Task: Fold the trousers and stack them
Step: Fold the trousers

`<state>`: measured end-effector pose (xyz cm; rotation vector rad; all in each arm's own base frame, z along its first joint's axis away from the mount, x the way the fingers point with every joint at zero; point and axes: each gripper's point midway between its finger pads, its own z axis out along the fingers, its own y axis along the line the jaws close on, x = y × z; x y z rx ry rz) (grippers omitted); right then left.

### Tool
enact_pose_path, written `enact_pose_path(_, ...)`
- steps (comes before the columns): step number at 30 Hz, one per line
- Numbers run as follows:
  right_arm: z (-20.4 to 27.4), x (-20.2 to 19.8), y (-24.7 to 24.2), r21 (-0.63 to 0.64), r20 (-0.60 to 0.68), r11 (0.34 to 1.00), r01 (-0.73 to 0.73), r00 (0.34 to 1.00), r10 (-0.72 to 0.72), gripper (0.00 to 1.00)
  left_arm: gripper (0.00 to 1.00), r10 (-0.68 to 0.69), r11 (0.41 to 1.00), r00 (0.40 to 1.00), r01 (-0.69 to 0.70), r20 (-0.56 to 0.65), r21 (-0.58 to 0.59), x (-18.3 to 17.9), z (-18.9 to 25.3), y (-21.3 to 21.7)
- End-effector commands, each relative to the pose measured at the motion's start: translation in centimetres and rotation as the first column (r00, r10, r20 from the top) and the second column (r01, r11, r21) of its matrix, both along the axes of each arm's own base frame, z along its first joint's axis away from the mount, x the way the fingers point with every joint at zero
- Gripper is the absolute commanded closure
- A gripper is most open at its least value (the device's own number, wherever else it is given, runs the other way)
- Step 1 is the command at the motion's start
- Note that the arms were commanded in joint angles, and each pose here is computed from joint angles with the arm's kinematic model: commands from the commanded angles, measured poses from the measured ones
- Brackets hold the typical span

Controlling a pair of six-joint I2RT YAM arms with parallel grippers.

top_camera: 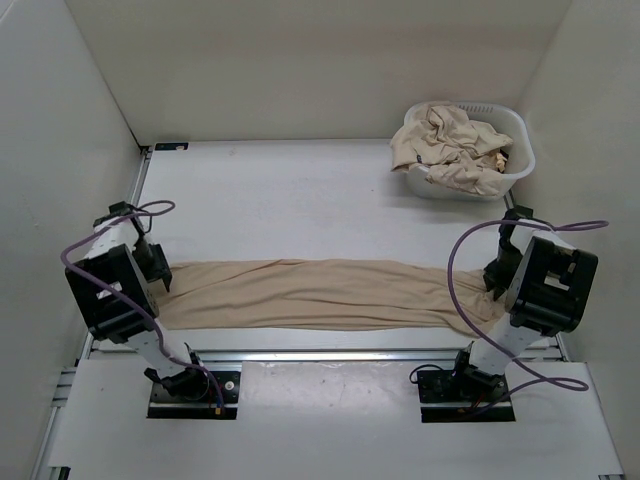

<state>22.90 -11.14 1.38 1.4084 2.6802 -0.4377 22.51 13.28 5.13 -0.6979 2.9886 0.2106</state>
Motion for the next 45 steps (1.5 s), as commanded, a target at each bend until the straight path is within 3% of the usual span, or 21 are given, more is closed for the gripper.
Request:
enact_pose_path(1,-1.7,-1.6,-0.6,-0.047,-0.084,0.999,0.015,0.996,-0.019,0.81,0.35,-0.019,0.998,1.000,0.018,0.021,0.062,1.1,-0.7,0.7)
enact_pose_path(2,-1.7,-1.6,-0.6,-0.047,-0.084,0.999,0.015,0.996,-0.019,0.95,0.35,-0.019,0.998,1.000,0.018,0.018,0.060,1.3,-1.0,0.8)
enact_pose_path(3,-1.6,-1.7,-0.8,-0.060,-0.088,0.998,0.014,0.996,-0.019,1.00,0.35,-0.029,0.998,0.999,0.028,0.018,0.060,1.4,-1.0,0.5)
enact_pose_path(10,3.4,-1.1,-3.5,-0.233,-0.049,0.972,0.023,0.998,-0.036,1.00,0.35,-0.113,0.993,0.994,0.113,0.004,0.043,2.8,-1.8,-1.5)
enact_pose_path(16,10.2,0.6,-1.2,-0.400,0.047,0.914,-0.061,0.995,0.088,1.00,0.35,-0.168,0.986,0.985,0.168,-0.026,0.014,3.3,-3.1,-3.2)
enact_pose_path(17,10.7,0.5,1.1,-0.409,0.025,0.903,-0.134,0.987,0.158,1.00,0.35,-0.183,0.983,0.983,0.183,-0.027,0.013,3.7,-3.2,-3.5)
enact_pose_path(19,12.8,1.3,3.2,-0.463,0.115,0.879,-0.111,0.976,0.184,1.00,0.35,-0.207,0.978,0.978,0.207,-0.027,0.013,4.0,-3.5,-4.1)
enact_pose_path(21,14.1,1.0,7.3,-0.471,0.136,0.861,-0.193,0.948,0.287,1.00,0.35,-0.242,0.969,0.969,0.243,-0.055,0.028,3.9,-3.8,-4.8)
enact_pose_path(23,15.3,1.9,12.3,-0.450,0.251,0.867,-0.212,0.902,0.351,1.00,0.35,-0.262,0.963,0.963,0.265,-0.068,0.044,4.2,-4.4,-5.0)
enact_pose_path(29,16.9,1.2,25.3,-0.379,0.412,0.874,-0.303,0.791,0.453,1.00,0.35,-0.271,0.959,0.958,0.277,-0.095,0.054,4.5,-5.0,-5.0)
enact_pose_path(34,15.4,0.6,34.3,-0.338,0.462,0.840,-0.425,0.702,0.541,1.00,0.35,-0.287,0.953,0.951,0.296,-0.120,0.063,4.4,-5.4,-5.2)
enact_pose_path(45,14.2,1.3,43.9,-0.318,0.453,0.759,-0.568,0.612,0.648,1.00,0.35,-0.316,0.944,0.940,0.325,-0.131,0.058,4.1,-5.8,-6.1)
